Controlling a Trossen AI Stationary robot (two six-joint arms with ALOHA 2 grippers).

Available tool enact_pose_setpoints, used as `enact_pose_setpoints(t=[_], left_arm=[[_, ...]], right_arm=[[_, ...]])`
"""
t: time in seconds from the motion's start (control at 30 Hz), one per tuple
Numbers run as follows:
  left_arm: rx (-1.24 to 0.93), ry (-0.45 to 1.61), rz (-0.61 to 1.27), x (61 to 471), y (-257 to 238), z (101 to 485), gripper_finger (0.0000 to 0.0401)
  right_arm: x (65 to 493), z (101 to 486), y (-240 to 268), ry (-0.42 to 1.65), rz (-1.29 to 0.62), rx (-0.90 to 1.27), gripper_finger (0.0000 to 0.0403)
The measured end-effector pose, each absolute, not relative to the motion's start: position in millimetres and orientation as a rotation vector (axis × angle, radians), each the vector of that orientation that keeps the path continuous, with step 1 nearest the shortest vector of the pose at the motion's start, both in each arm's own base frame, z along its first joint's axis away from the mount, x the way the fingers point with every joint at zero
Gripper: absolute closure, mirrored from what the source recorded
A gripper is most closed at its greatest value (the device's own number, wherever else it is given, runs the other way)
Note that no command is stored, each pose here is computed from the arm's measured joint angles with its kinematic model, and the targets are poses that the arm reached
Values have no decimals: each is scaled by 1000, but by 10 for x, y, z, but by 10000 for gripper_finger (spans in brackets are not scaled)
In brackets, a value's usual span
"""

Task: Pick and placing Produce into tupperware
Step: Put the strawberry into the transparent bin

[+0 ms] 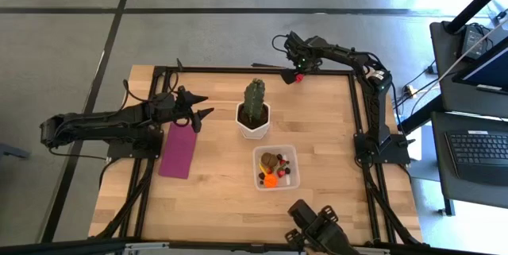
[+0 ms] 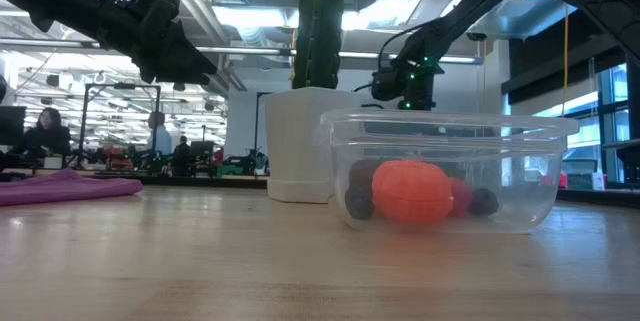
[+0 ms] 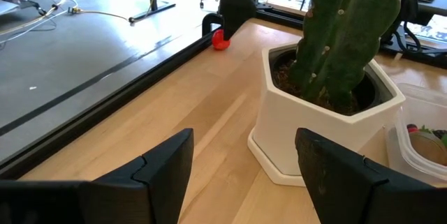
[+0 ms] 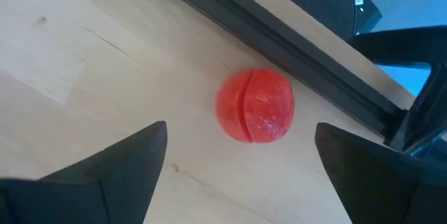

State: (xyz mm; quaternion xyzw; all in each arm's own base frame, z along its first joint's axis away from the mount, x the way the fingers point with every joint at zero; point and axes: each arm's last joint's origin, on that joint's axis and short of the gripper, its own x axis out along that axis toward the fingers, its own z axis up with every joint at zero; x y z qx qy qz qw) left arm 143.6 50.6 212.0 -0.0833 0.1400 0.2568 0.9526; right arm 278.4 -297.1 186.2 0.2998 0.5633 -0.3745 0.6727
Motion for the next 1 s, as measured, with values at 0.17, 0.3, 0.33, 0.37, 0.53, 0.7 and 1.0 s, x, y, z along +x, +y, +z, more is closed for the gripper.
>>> enact_pose_setpoints(t=[0.17, 0.3, 0.33, 0.37, 0.53, 0.7, 1.0], left_arm=[[-169, 285, 522, 1436, 505, 2120, 157], [-169, 285, 521, 1437, 505, 2120, 157], [-169, 285, 521, 1437, 506, 2120, 157], [-169, 285, 522, 1437, 506, 2120, 157], [-169, 285, 522, 1436, 505, 2120, 157], [-169, 285, 522, 1437, 506, 2120, 157], [-169, 285, 521, 1436, 505, 2120, 157]], right_arm=[[2794, 1864, -2979, 1263, -828, 652, 38], [2804, 1865, -2975, 1258, -830, 654, 38], [2808, 1865, -2967, 1256, -837, 664, 38], [2811, 1864, -2962, 1256, -839, 668, 38], [2814, 1865, -2962, 1255, -839, 667, 38], [2815, 1865, -2962, 1253, -840, 669, 38], [2829, 1869, -2978, 1223, -858, 679, 38]])
